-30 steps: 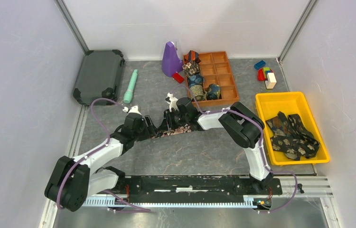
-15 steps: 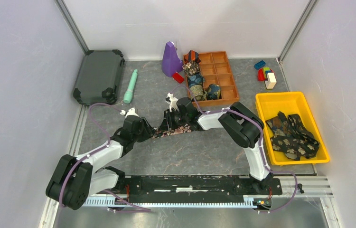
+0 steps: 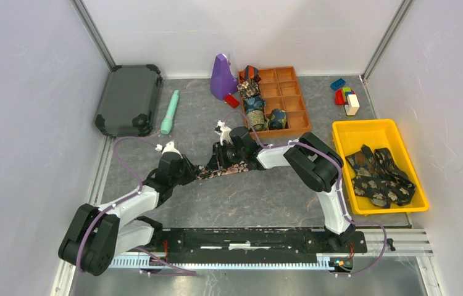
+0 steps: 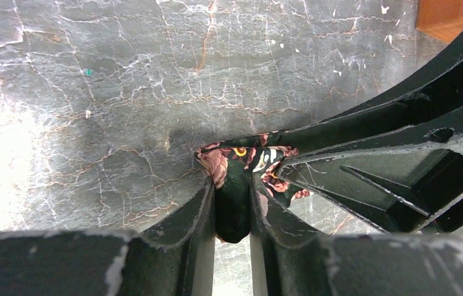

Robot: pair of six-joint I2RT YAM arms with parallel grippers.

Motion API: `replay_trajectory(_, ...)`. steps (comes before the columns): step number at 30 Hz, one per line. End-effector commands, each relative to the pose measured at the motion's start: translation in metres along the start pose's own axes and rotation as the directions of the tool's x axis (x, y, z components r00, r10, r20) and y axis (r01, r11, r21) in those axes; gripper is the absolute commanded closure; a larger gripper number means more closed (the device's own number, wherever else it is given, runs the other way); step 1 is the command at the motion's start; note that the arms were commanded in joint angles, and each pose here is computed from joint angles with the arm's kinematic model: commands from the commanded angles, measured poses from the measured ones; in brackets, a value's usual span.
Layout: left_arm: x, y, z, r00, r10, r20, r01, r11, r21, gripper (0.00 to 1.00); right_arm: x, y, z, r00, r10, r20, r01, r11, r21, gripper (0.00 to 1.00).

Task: Roll the ties
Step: Roll the tie at the center of the board.

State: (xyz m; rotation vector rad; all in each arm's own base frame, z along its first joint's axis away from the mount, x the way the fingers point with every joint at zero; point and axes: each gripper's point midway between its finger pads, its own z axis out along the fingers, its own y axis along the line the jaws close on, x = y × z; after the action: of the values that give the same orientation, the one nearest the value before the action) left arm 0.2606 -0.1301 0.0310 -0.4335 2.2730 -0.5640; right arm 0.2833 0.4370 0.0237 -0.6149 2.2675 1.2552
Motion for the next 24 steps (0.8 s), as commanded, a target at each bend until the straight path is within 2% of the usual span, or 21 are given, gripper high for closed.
replay_trajectory(1, -0.007, 0.001, -0.002, 1.0, 0.017, 0.011, -0.017, 1.0, -0.022, 0.77, 0.029, -0.024, -0.001, 0.996, 0.028, -0.08, -0.021, 0.996, 0.089, 0.65)
replay_trajectory(10, -0.012, 0.002, -0.003, 0.999, 0.041, -0.003, -0.041, 0.997, -0.067, 0.82, -0.015, 0.001, -0.021, 0.998, -0.06, -0.011, 0.061, 0.994, 0.086, 0.54)
replay_trajectory(24, -0.012, -0.004, -0.005, 0.997, 0.073, -0.016, -0.074, 0.996, -0.043, 0.83, 0.025, -0.025, -0.053, 1.0, -0.013, 0.018, 0.01, 0.991, 0.137, 0.61)
